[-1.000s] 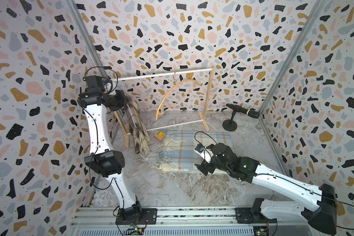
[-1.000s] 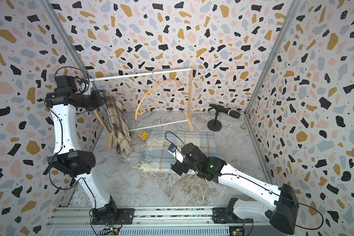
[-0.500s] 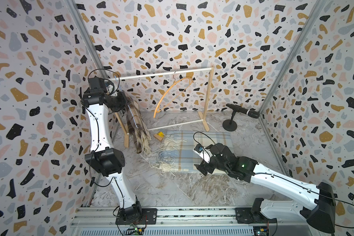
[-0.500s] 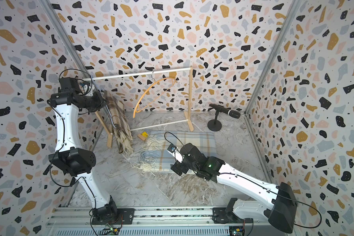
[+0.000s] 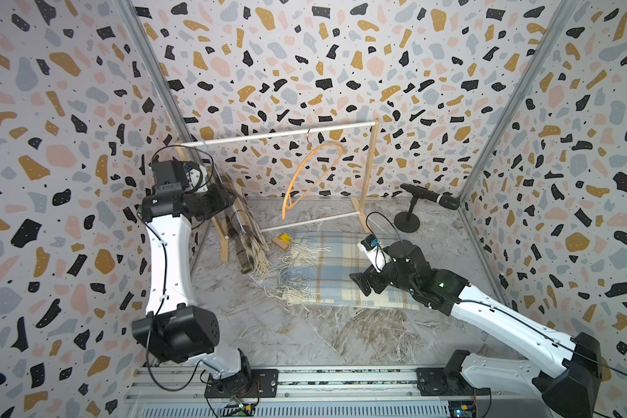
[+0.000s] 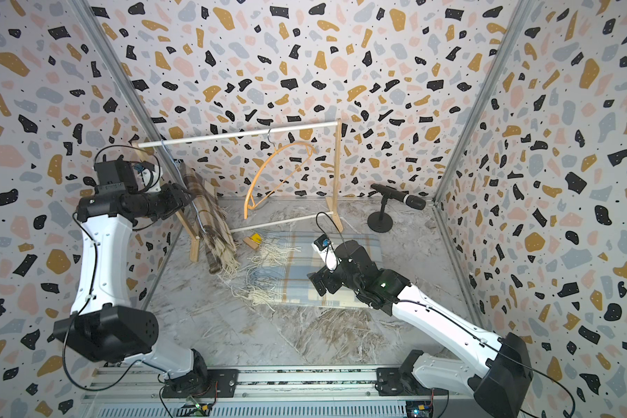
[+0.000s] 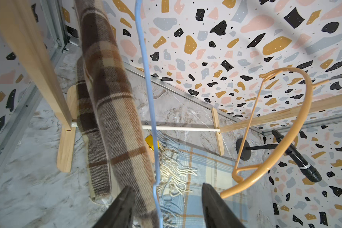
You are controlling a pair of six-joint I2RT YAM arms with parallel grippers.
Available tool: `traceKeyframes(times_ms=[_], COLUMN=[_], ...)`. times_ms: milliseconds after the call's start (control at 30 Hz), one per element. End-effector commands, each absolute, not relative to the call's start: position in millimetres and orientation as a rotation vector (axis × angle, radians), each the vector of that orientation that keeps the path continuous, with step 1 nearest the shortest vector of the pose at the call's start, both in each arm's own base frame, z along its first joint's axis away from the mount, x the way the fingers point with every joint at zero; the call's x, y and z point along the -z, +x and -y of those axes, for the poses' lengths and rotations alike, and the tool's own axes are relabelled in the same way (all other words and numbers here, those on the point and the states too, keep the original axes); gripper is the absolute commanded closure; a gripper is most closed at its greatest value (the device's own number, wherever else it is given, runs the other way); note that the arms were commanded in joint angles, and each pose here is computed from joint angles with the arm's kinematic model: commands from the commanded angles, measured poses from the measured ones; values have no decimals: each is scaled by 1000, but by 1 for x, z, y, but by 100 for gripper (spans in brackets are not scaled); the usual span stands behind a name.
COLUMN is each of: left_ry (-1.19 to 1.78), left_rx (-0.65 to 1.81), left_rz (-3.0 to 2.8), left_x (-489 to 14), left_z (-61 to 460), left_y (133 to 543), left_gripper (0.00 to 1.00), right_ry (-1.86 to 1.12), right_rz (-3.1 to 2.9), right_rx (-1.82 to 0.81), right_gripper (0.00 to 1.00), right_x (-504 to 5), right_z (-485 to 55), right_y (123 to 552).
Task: Hang the scarf on the hanger
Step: Place the hanger at the clothesline, then pick up the hanger from the clothesline.
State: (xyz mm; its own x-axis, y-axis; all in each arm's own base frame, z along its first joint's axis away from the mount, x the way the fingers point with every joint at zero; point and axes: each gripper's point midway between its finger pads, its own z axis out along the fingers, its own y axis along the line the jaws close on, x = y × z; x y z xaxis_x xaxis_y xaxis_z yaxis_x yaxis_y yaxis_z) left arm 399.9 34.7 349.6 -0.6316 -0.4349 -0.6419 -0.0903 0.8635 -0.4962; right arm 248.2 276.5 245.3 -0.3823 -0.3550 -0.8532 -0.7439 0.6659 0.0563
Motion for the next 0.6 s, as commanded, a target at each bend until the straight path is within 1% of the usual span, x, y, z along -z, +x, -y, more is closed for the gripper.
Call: traceKeyframes(times_ms=[0, 67, 200, 267, 300, 333, 367, 433, 500, 567], left_ry=[-338, -334, -297, -308, -336, -351, -372, -387, -379, -361], left_rx=[488, 497, 550, 589, 632, 677, 725, 826, 874, 884], left_rz=[-2110, -2109, -2080, -2077, -2080, -2070, -2068, -2084, -2115, -2144], left_x=[-370, -363, -355, -346, -335, -331, -323, -305, -291, -282], left_z=[-33, -27, -8, 1, 6, 12, 17, 30, 40, 46], left_y=[382, 364, 327, 312, 305, 301, 297, 292, 287, 282], left_gripper=[40, 38, 32, 29, 26, 25, 25, 20, 16, 16], right_ry=[-726, -677, -578, -535, -500, -471, -439, -386, -350, -318], right_rz=[-1841, -1785, -1745, -1739, -1713, -1712, -1674, -1634, -1620, -1623], right_rx=[-844, -944, -1059, -1111, -1164, -1203, -1248, -1314, -1335, -1323], right_gripper=[0, 0, 0, 1, 1, 1, 3, 4, 6, 8], right_x=[-312, -333, -362, -373, -385, -386, -397, -405, -406, -403], right_z=[-300, -313, -336, -351, -361, -369, -376, -389, -400, -409], right_y=[250, 259, 283, 298, 308, 316, 324, 339, 357, 377])
